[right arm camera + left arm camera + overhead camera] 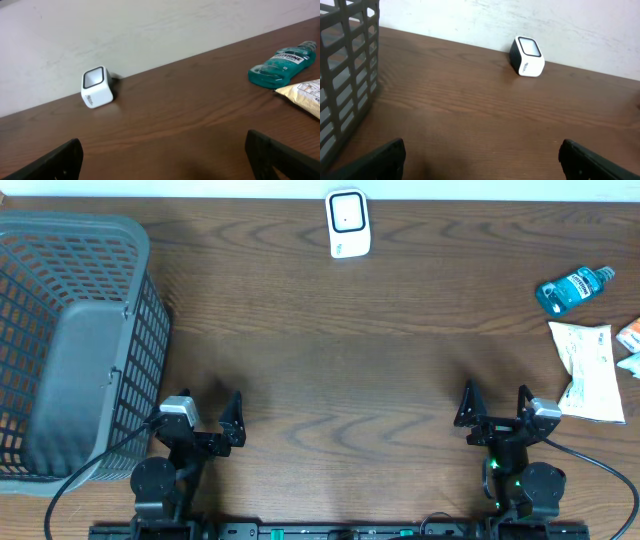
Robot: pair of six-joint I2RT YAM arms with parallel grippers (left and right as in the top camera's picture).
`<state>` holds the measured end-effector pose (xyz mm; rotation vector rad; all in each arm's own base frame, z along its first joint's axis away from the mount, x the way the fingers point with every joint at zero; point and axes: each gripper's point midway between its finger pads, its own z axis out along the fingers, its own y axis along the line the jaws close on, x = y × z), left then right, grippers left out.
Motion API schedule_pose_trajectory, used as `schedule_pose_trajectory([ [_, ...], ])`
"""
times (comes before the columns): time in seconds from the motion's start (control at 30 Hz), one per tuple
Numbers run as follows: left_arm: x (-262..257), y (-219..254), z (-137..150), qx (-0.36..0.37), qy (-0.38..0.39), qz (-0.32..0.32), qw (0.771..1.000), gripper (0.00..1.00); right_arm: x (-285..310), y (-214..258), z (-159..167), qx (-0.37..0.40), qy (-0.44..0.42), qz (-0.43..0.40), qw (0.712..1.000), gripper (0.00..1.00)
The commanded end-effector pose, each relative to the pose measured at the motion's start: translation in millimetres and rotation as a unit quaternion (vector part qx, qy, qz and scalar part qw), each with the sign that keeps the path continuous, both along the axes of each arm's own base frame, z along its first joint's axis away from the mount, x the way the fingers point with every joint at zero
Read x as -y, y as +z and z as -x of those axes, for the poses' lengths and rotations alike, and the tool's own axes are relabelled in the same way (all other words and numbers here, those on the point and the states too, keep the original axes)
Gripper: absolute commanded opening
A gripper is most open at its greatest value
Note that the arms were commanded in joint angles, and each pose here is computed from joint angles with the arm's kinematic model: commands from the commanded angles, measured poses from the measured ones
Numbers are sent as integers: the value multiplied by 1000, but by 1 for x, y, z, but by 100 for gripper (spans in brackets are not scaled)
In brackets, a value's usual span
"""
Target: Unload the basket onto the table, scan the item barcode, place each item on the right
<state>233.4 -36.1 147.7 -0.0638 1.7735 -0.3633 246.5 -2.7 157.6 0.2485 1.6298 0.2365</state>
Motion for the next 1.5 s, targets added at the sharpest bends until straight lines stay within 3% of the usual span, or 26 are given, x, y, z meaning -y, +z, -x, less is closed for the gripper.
schedule_pose_trajectory([
  [0.0, 3, -12, 1, -15, -8, -3, 1000, 98, 3, 0, 0, 1, -8, 7, 1000, 99],
  [0.23, 2, -12, 1, -15, -8, -4, 1000, 98, 11, 0, 1, 0, -30, 31, 999, 99],
  [0.5, 3, -12, 1, -15, -8, -3, 1000, 98, 11, -1, 1, -6, -18, 170, 985, 99],
  [1.47, -1, -12, 0, -13, 2, -10, 1000, 98, 11, -1, 1, -6, -18, 173, 985, 99],
])
